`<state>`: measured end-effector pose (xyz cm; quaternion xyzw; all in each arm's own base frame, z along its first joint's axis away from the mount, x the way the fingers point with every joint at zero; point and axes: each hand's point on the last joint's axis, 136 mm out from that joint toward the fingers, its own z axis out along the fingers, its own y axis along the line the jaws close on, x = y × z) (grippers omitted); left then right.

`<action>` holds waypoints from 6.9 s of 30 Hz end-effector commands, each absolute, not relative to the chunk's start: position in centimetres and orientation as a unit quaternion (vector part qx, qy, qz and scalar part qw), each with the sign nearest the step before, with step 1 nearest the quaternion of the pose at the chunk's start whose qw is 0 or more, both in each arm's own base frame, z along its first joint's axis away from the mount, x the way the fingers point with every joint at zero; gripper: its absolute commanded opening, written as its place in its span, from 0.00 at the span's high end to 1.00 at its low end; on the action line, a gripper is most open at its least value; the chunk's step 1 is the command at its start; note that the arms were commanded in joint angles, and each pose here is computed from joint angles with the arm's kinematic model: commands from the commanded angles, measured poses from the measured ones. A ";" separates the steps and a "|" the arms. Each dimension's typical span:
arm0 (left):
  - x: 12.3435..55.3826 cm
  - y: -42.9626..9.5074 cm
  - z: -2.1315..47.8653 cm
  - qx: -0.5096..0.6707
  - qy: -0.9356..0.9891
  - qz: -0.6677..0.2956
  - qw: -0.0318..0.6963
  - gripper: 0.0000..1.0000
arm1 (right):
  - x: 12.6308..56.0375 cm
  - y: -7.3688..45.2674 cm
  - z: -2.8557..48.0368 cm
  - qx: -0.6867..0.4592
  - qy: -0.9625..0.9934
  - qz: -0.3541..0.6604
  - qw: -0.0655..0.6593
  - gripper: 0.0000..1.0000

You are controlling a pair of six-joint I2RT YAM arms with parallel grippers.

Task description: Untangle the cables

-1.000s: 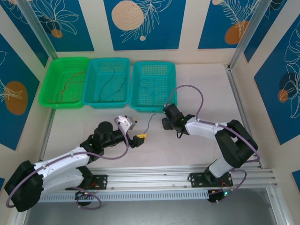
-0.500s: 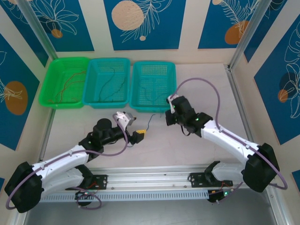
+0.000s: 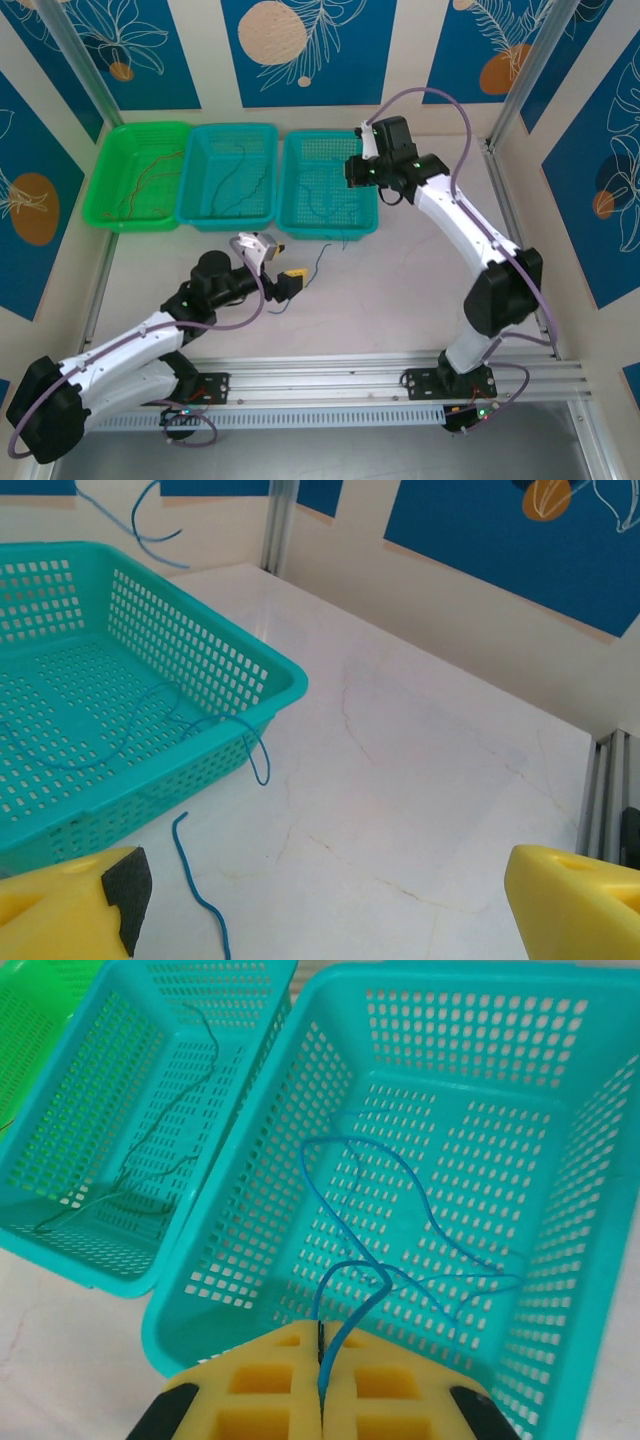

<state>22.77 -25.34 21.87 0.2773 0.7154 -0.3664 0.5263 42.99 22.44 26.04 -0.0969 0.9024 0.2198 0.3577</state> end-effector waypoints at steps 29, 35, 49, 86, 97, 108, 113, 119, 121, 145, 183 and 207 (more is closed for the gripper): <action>22.0 -23.9 20.6 0.290 0.772 -0.381 0.419 0.00 | 31.5 22.7 14.3 -0.047 0.923 0.141 0.355 0.35; 22.2 -23.8 20.6 0.279 0.771 -0.383 0.424 0.00 | 35.2 23.8 11.4 -0.014 0.925 0.094 0.369 0.54; 22.3 -23.6 19.9 0.282 0.774 -0.372 0.428 0.00 | 33.1 24.5 17.1 -0.052 0.904 0.136 0.401 1.00; 22.0 -24.8 6.3 0.334 0.888 -0.214 0.234 0.25 | 28.7 13.8 28.3 0.047 0.877 0.214 0.428 0.02; 23.6 -27.0 3.0 0.324 0.894 -0.226 0.211 0.84 | 28.2 13.9 27.3 0.054 0.888 0.215 0.402 0.03; 22.4 -26.3 9.5 0.366 0.858 -0.245 0.265 1.00 | 24.7 19.5 28.3 -0.095 0.886 0.326 0.314 0.05; 24.7 -27.1 15.9 0.375 0.824 -0.243 0.348 1.00 | 22.4 21.8 31.7 -0.156 0.853 0.397 0.300 0.05; 31.7 -29.3 21.3 0.355 0.800 -0.238 0.421 1.00 | 22.5 22.0 34.8 -0.154 0.840 0.399 0.335 0.06; 35.2 -30.1 21.9 0.344 0.802 -0.229 0.432 1.00 | 24.4 20.3 35.5 -0.108 0.843 0.358 0.387 0.06; 47.3 -32.4 26.0 0.275 0.786 -0.251 0.494 0.37 | 27.3 13.6 32.8 0.042 0.859 0.257 0.440 0.05; 29.1 -1.2 14.0 0.014 0.847 0.128 0.517 0.00 | 39.8 2.8 9.4 -0.013 0.821 0.087 0.564 0.01; 39.1 -1.0 8.9 0.017 0.819 0.009 0.574 0.00 | 39.6 2.7 9.3 -0.009 0.829 0.087 0.553 0.01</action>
